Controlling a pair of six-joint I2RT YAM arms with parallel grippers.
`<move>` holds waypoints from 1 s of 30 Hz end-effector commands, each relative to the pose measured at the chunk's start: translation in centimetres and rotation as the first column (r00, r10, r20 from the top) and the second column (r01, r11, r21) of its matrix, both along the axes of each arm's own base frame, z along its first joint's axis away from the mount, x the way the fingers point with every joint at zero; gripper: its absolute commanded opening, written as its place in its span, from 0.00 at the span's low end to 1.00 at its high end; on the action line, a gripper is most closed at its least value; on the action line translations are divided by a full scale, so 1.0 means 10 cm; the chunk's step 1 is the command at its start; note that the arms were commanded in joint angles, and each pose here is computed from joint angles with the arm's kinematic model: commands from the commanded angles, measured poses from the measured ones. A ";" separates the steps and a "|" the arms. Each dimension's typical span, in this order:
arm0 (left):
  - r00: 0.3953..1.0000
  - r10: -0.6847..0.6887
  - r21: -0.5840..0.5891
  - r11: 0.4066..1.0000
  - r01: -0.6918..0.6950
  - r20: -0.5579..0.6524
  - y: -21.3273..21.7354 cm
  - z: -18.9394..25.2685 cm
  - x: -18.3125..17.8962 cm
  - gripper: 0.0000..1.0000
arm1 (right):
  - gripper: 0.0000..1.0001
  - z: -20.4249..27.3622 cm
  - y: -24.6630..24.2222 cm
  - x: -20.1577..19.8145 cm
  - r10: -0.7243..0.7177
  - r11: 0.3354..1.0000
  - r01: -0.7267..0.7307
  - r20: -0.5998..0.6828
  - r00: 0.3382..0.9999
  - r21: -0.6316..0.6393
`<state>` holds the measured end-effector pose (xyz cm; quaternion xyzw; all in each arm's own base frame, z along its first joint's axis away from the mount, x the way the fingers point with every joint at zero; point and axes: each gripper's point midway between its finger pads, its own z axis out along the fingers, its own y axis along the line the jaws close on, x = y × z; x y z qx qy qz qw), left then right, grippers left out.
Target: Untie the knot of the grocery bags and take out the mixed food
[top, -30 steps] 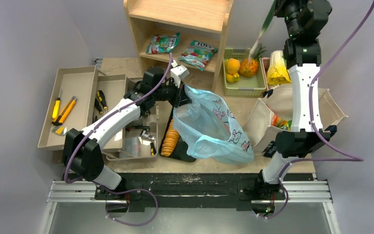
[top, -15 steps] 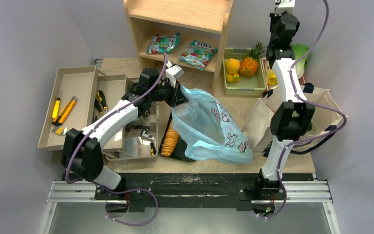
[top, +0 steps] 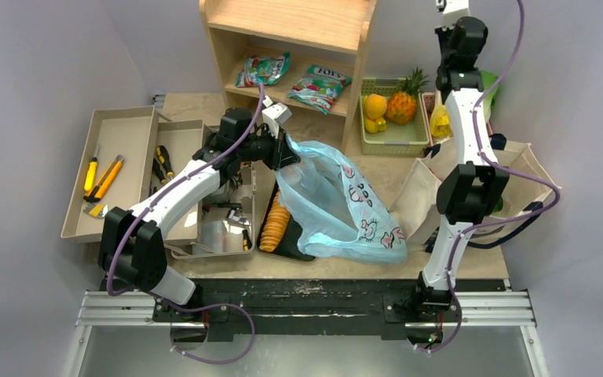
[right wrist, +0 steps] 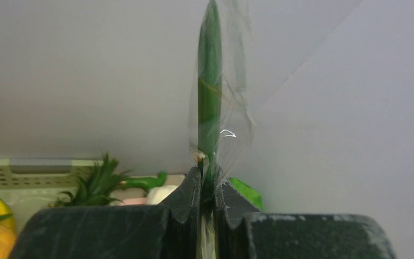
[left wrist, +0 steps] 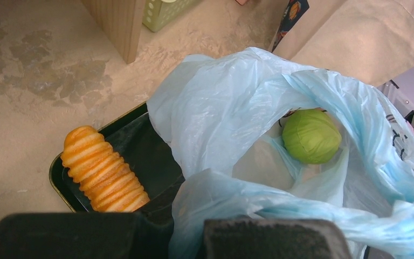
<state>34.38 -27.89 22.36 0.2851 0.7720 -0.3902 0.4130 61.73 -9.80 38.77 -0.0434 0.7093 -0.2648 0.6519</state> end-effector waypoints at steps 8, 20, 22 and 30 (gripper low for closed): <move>0.999 -0.022 -0.052 0.998 0.024 0.040 0.01 0.11 -0.04 0.00 | 0.00 0.41 -0.37 -0.43 -0.048 0.988 0.028 -0.126 0.991 -0.152; 0.999 -0.018 -0.063 0.998 0.020 0.038 0.06 0.14 -0.03 0.00 | 0.00 -0.13 -0.34 0.02 -0.074 0.972 0.032 -0.174 0.982 -0.234; 0.999 -0.013 -0.064 0.998 0.015 0.036 0.06 0.13 -0.01 0.00 | 0.00 -0.20 -0.30 -0.03 -0.089 0.972 0.042 -0.199 0.976 -0.230; 0.999 -0.013 -0.073 0.997 0.015 0.034 0.05 0.15 0.00 0.00 | 0.00 -0.69 -0.42 -0.02 -0.163 0.968 0.099 -0.277 0.947 -0.230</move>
